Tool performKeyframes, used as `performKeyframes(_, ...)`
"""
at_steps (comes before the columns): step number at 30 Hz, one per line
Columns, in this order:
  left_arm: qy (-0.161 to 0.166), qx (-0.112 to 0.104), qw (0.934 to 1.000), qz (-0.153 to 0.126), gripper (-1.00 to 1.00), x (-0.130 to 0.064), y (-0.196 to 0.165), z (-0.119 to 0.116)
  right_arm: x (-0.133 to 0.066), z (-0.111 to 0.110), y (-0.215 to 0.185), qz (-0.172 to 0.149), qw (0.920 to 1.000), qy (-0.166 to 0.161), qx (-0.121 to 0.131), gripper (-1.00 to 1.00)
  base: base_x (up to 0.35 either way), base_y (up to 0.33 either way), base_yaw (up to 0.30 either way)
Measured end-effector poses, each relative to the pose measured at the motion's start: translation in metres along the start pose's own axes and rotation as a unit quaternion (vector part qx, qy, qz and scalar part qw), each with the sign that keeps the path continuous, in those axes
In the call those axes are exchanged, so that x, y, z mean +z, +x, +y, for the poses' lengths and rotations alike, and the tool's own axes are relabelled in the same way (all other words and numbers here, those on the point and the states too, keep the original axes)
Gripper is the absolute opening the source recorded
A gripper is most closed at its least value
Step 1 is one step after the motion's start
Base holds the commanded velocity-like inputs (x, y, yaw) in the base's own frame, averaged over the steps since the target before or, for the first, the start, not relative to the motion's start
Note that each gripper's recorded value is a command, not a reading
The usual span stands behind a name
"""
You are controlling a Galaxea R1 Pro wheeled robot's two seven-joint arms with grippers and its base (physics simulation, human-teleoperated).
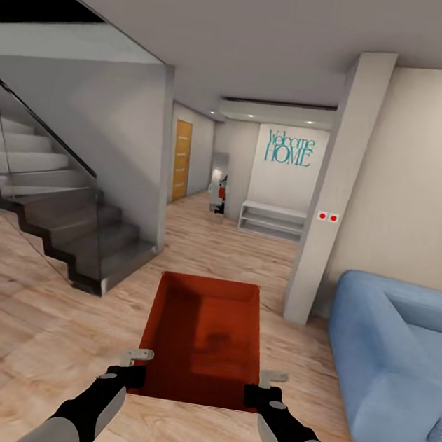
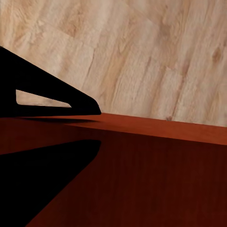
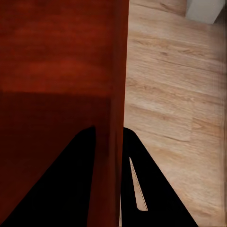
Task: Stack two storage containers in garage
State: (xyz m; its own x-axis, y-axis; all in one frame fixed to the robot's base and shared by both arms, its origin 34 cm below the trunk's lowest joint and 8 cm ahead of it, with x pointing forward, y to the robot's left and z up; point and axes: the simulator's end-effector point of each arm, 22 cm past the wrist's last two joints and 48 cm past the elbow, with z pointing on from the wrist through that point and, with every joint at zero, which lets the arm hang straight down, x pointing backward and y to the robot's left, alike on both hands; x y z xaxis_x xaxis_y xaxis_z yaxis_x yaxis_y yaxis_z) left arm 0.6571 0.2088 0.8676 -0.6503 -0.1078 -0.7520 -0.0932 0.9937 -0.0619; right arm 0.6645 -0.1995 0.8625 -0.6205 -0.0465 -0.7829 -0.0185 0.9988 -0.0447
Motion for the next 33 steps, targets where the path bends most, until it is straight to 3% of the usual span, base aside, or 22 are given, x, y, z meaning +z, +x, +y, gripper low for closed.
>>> performKeyframes(33,0.000,0.000,1.0000,-0.001,-1.00,-0.0001,-0.0008,0.0000,0.0000,0.0001,-0.0004,-0.001,1.0000,0.000,0.001,-1.00,0.322,0.000,-0.009)
